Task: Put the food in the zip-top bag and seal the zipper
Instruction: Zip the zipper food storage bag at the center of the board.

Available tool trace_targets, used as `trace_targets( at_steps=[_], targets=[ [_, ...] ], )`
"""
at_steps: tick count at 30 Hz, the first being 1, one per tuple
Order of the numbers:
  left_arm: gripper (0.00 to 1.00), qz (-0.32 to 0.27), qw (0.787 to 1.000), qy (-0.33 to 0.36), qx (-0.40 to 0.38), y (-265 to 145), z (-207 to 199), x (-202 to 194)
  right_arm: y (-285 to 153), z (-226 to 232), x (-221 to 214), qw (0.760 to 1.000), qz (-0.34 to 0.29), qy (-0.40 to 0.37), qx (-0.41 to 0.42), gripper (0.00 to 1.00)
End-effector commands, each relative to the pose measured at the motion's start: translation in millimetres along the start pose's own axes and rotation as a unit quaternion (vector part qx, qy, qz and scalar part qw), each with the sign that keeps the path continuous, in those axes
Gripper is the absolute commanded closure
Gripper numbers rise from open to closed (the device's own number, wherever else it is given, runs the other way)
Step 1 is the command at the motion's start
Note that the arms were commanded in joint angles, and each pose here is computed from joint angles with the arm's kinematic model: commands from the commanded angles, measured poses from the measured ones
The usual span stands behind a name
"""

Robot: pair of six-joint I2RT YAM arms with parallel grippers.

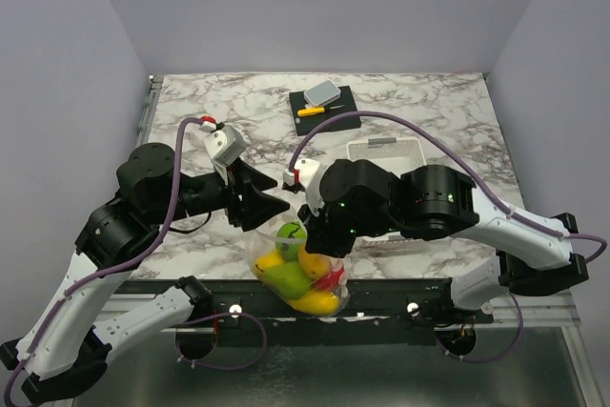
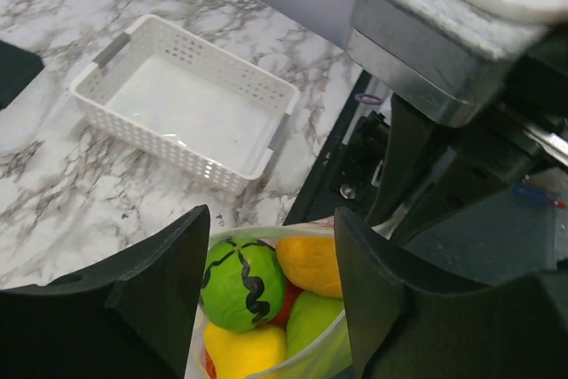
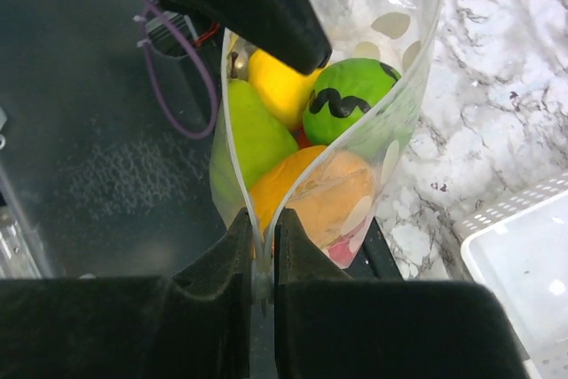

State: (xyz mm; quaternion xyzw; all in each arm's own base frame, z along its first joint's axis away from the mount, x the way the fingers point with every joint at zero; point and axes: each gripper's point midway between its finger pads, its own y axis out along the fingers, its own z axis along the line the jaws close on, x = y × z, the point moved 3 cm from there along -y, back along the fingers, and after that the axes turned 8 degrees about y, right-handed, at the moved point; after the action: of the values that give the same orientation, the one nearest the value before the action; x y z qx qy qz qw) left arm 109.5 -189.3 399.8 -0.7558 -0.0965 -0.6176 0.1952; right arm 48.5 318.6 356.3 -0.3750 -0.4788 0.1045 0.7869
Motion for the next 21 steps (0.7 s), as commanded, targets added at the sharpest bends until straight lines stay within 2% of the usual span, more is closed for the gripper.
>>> trace_targets(
  at_steps=[1, 9, 21],
  targets=[
    [0.39, -0.017, 0.991, 0.042, -0.128, -3, -33, 3, -22, 24, -3, 0.995, 0.021, -0.036, 0.088, 0.99],
    [0.35, -0.026, 0.971, 0.068, -0.229, -5, -55, 0, -32, 47, 3, 0.984, 0.029, -0.063, 0.162, 0.99],
    [0.33, -0.020, 0.934, 0.076, -0.349, -16, -78, -11, -27, 53, 12, 0.982, 0.036, -0.079, 0.167, 0.99]
  ],
)
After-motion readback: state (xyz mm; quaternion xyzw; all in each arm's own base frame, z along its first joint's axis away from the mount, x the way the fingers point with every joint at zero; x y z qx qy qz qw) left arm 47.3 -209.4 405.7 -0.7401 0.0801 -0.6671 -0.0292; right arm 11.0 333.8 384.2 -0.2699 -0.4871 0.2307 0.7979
